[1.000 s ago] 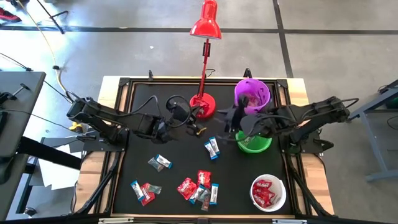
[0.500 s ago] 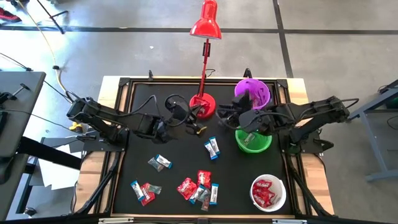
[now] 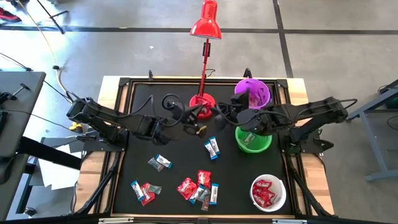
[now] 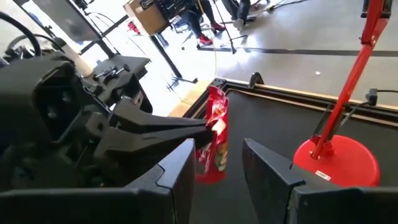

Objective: Organize candy in baskets
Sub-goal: Put the red candy into the white bucket

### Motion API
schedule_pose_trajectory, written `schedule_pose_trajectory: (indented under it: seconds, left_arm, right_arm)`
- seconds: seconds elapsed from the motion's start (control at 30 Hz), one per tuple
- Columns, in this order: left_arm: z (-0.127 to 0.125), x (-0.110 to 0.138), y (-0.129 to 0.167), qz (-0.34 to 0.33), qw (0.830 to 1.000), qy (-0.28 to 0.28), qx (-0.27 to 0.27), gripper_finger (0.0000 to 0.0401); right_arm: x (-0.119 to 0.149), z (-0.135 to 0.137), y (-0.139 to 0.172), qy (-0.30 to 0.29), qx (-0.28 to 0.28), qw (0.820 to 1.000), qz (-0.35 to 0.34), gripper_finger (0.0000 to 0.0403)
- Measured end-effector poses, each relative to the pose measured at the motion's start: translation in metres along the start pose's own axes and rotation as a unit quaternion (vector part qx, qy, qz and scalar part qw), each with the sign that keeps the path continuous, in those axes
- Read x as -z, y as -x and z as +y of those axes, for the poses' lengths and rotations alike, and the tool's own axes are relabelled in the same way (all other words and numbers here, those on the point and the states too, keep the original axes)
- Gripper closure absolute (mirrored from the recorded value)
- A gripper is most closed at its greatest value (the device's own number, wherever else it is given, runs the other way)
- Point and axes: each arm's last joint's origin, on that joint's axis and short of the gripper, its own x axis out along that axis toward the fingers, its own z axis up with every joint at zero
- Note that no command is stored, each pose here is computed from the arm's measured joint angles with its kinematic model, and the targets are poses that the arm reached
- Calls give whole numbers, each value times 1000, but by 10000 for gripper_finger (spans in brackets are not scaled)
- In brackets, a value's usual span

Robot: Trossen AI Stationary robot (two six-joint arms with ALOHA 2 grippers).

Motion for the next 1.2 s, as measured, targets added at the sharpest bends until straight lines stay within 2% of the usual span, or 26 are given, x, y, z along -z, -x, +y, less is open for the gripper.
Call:
schedule_pose_trajectory:
  seconds: [0.2, 0.6, 0.73, 0.9, 1.07, 1.2]
  left_arm:
    - [-6, -1, 8, -7, 1000, 14, 17, 401]
    - [-12, -5, 17, -22, 999, -2, 35, 401]
    - [-14, -4, 20, -21, 999, -7, 40, 401]
    - [-16, -3, 24, -21, 999, -6, 47, 401]
    - [-17, -3, 24, -16, 998, -15, 66, 401]
    - [-18, -2, 25, -12, 995, -57, 85, 391]
  right_arm:
    - [-1, 1, -4, -9, -3, 1000, -5, 276]
    - [4, 8, -17, -18, -29, 999, 7, 280]
    - [3, 8, -18, 1, -28, 1000, 0, 312]
    - [2, 9, -18, 29, -24, 999, -15, 389]
    - [2, 9, -18, 36, -22, 999, -17, 387]
    - [2, 9, -18, 58, -21, 998, -17, 398]
